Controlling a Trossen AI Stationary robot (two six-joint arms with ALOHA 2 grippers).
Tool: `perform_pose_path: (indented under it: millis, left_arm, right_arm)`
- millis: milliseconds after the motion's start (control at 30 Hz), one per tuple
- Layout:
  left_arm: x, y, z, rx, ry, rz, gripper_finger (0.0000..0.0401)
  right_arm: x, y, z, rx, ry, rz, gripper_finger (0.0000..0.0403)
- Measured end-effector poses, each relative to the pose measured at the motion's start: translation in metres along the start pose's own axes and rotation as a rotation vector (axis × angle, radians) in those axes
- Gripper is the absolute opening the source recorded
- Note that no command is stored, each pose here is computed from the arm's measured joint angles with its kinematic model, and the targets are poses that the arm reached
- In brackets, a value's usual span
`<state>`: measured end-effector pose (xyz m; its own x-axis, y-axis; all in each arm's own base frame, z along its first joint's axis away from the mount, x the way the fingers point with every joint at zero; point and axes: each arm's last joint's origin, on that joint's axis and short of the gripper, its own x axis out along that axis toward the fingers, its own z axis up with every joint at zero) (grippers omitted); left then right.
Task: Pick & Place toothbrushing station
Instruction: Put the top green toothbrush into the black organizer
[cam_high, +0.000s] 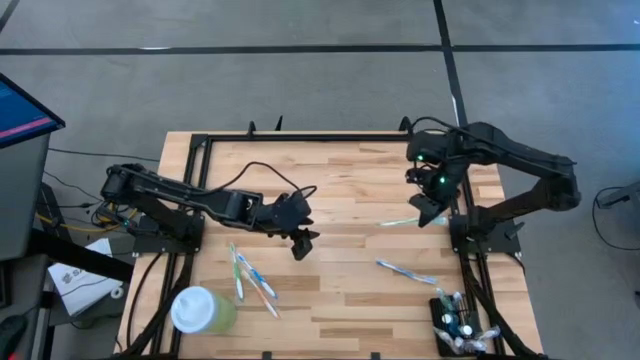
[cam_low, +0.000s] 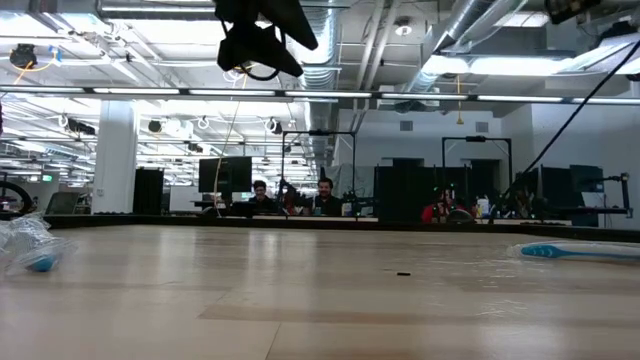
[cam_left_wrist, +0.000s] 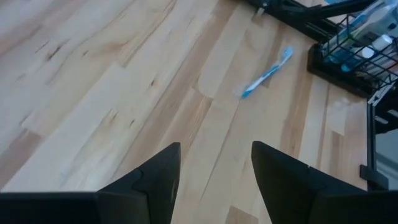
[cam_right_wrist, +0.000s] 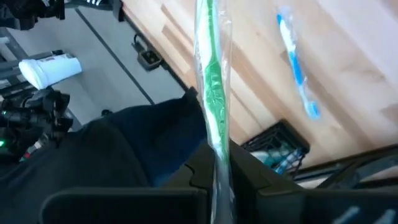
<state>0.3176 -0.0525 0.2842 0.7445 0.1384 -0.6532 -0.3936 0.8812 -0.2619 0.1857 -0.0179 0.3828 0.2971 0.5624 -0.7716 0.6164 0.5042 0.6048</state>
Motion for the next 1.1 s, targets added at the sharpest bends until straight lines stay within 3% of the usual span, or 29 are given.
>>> perform_pose_path:
  millis: [200, 367, 633, 833, 1100]
  left_arm:
    - [0.003, 0.001, -0.005, -0.007, 0.016, -0.015, 0.0187]
    - [0.005, 0.002, -0.007, -0.008, 0.017, -0.016, 0.0186]
    - [0.006, 0.002, -0.007, -0.016, 0.009, -0.022, 0.0185]
    - [0.006, 0.002, -0.007, -0.016, 0.004, -0.026, 0.0185]
    - [0.006, 0.001, -0.006, -0.017, 0.002, -0.028, 0.0185]
  right_arm:
    - [0.008, 0.011, -0.023, 0.012, 0.075, -0.001, 0.0007]
    - [0.021, 0.023, -0.047, 0.032, 0.192, -0.025, 0.0023]
    - [0.043, 0.037, -0.088, 0.069, 0.343, -0.149, 0.0007]
    - [0.052, 0.039, -0.115, 0.133, 0.406, -0.243, 0.0025]
    - [0.074, 0.048, -0.129, 0.154, 0.517, -0.332, 0.0006]
